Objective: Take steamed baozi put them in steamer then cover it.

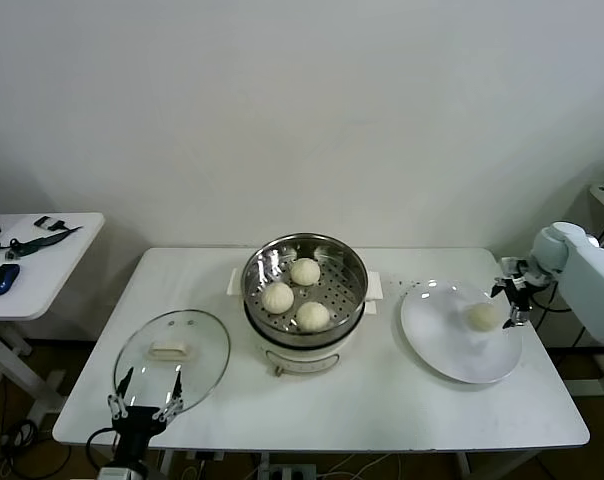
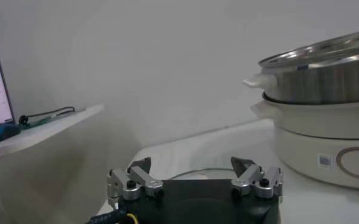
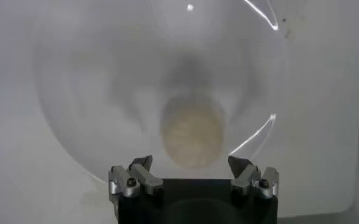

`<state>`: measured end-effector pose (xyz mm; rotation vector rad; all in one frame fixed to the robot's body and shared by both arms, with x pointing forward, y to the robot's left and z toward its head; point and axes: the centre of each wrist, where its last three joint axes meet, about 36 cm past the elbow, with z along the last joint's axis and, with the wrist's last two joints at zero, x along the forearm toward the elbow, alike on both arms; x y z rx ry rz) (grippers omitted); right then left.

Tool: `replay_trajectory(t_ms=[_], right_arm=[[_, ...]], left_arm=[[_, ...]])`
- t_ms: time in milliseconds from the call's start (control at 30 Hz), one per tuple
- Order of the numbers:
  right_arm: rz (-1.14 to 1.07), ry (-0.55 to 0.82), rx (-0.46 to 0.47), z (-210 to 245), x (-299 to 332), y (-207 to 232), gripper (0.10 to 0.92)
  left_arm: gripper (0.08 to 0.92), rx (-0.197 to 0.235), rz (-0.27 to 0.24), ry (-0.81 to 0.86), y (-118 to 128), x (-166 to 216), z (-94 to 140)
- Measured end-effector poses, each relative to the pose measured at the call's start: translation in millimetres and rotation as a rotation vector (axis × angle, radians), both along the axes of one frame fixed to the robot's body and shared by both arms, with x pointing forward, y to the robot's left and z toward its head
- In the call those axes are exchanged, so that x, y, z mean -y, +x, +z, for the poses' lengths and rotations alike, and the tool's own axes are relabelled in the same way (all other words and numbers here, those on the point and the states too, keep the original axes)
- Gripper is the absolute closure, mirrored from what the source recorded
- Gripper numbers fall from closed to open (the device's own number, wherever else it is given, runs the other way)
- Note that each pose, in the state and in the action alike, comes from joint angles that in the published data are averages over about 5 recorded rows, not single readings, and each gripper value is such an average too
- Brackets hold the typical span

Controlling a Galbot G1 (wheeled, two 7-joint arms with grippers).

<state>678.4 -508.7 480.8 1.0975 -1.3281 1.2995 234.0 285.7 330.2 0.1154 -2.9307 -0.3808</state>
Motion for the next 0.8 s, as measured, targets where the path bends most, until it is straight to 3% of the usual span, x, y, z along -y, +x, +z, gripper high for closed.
replay_trajectory(t_ms=[600,800], right_arm=[[-0.012,0.012,-0.028,-30,-16,17,0.2],[-0.009,0.006,-0.036,-30,-17,19,0.249]], left_arm=[[0.177,-0.006,0.004,0.002,-1,-1,-3],[0.177,-0.004,0.006,0.004,-1,-1,-3]])
